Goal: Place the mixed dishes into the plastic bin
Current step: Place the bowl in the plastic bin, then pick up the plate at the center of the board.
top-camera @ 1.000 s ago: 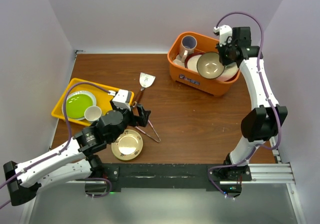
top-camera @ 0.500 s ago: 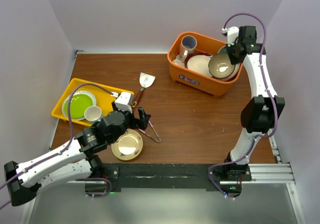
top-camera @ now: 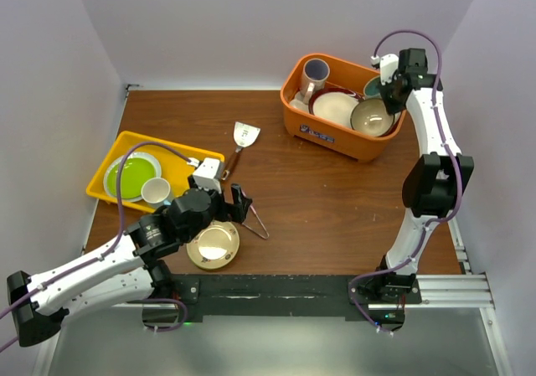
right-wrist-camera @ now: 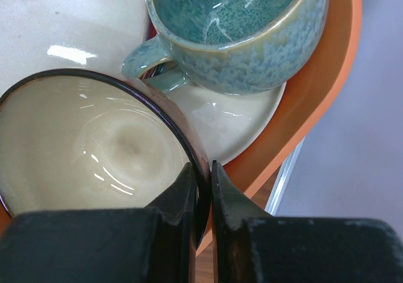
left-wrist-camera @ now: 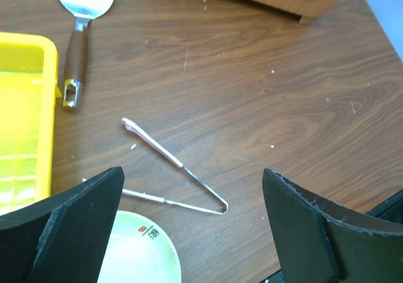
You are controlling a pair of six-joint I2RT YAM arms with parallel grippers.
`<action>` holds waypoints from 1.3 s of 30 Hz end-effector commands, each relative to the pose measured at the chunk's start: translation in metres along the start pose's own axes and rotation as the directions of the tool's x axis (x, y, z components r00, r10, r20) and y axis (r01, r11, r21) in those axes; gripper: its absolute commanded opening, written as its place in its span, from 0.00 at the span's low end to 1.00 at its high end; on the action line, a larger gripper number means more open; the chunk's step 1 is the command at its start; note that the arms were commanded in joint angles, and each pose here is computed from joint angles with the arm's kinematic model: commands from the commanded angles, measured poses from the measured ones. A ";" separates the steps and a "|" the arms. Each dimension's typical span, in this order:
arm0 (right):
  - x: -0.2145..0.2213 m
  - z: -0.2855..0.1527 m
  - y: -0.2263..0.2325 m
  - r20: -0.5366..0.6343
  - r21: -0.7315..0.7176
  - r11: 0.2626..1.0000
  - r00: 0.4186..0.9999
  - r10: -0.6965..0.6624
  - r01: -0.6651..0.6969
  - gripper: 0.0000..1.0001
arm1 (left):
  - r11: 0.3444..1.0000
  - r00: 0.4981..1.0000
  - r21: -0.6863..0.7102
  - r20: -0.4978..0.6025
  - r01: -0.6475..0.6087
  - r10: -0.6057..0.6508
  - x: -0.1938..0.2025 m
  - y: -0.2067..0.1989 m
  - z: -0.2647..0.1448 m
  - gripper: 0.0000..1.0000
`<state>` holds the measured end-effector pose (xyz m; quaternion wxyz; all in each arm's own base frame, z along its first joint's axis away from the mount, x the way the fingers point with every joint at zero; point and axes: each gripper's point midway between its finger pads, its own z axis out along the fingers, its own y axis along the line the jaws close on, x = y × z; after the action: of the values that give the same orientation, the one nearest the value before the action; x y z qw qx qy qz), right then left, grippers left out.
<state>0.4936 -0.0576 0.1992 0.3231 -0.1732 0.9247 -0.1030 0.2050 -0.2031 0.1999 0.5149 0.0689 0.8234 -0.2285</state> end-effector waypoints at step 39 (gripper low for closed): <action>-0.037 -0.170 0.080 0.500 -0.356 0.916 0.866 0.021 0.184 0.70 | 0.972 0.911 -0.233 -0.396 0.021 -0.115 0.089 0.036 -0.023 0.97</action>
<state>0.4316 -0.0024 0.3143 0.4765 -0.2318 0.8479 0.0173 0.1608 -0.1662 0.1168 0.3446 0.0262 0.9297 -0.1273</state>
